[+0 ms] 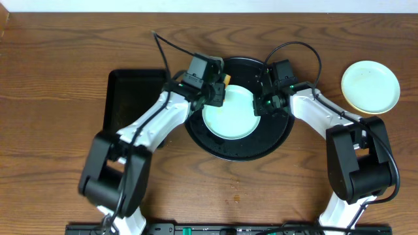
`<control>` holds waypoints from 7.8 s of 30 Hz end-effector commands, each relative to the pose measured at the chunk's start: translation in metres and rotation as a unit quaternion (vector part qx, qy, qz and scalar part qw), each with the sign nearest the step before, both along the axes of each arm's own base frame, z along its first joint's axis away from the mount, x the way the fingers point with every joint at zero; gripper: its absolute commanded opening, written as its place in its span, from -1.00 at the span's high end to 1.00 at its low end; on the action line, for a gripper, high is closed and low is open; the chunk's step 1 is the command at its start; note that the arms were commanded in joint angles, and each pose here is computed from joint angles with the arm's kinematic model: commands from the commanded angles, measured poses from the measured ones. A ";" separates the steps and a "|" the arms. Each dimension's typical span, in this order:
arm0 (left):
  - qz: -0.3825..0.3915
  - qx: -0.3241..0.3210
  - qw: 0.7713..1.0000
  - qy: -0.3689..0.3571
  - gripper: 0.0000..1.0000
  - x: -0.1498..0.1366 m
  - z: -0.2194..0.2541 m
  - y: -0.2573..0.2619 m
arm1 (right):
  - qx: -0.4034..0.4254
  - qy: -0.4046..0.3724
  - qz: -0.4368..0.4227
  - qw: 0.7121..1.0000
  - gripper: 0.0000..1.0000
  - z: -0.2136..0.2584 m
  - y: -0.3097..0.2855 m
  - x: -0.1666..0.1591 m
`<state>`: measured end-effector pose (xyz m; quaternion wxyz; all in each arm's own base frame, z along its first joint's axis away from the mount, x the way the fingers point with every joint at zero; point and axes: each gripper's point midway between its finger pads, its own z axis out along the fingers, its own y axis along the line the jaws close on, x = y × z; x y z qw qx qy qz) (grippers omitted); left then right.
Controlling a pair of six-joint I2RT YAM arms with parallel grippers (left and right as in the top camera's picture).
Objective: Clean dirty plates on tray and stack at the side
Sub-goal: 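Carry sponge from black tray to the green plate with left gripper, then scrub green plate with sponge while right gripper holds rim, then move sponge back over black tray with left gripper, then lift green plate out of basin with right gripper, then carry green plate right and lower it onto the plate stack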
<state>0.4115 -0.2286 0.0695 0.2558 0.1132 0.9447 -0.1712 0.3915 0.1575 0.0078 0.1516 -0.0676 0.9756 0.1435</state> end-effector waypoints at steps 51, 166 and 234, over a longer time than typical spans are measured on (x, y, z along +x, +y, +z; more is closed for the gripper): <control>0.076 0.127 0.980 0.133 0.85 -0.038 -0.059 0.041 | 0.003 0.013 -0.005 1.000 0.92 -0.010 0.002 -0.004; 0.309 0.142 0.920 0.193 -0.71 -0.055 -0.030 0.251 | -0.178 -0.236 -0.076 0.952 0.98 0.233 -0.035 0.055; 0.309 0.142 0.920 0.193 -0.72 -0.055 -0.030 0.251 | -0.008 -0.101 0.058 0.993 -0.99 0.167 -0.077 0.052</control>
